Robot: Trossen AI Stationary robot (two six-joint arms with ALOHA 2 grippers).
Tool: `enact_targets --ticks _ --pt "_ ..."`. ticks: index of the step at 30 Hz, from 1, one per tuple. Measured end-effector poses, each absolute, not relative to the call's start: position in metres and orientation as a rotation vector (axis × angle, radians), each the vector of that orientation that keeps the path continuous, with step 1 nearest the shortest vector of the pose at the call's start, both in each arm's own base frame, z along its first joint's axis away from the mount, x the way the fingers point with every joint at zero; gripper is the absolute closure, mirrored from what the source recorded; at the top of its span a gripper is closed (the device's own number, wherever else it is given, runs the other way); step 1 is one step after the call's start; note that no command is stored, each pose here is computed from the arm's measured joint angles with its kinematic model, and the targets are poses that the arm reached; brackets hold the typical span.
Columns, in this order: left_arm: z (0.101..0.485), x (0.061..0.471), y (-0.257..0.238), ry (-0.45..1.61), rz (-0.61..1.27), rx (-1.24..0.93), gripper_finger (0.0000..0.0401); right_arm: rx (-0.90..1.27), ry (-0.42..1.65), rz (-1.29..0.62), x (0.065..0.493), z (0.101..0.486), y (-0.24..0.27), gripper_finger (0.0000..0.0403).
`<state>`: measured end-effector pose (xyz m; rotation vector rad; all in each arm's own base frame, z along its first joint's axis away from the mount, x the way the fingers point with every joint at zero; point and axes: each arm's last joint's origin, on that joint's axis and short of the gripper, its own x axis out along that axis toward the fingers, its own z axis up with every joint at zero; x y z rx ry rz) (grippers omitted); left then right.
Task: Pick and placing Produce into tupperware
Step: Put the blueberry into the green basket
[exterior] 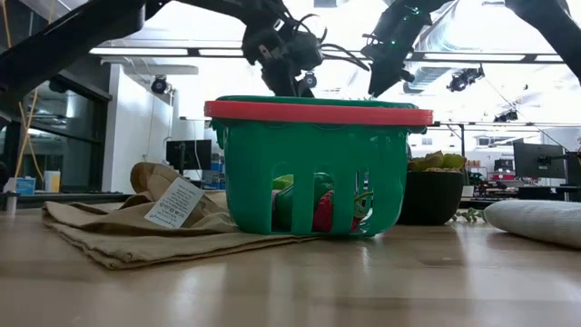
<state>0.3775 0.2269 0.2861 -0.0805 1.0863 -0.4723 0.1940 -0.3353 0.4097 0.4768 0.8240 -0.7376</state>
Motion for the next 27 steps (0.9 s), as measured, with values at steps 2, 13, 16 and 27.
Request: enact_targets --ticks 2,13,16,27 --pt "0.286 0.379 0.221 1.102 -0.472 -0.115 0.0346 0.48 0.82 -0.728 0.194 0.41 -0.335 0.0307" --pt "0.286 0.398 0.181 1.163 -0.487 -0.196 0.0346 0.472 0.81 -0.677 0.196 0.41 -0.334 0.0307" --pt "0.286 0.404 0.169 1.179 -0.488 -0.214 0.0346 0.473 0.808 -0.67 0.196 0.41 -0.334 0.0307" --pt "0.286 0.416 0.121 1.251 -0.553 -0.228 0.0346 0.476 0.825 -0.643 0.196 0.409 -0.332 0.0307"
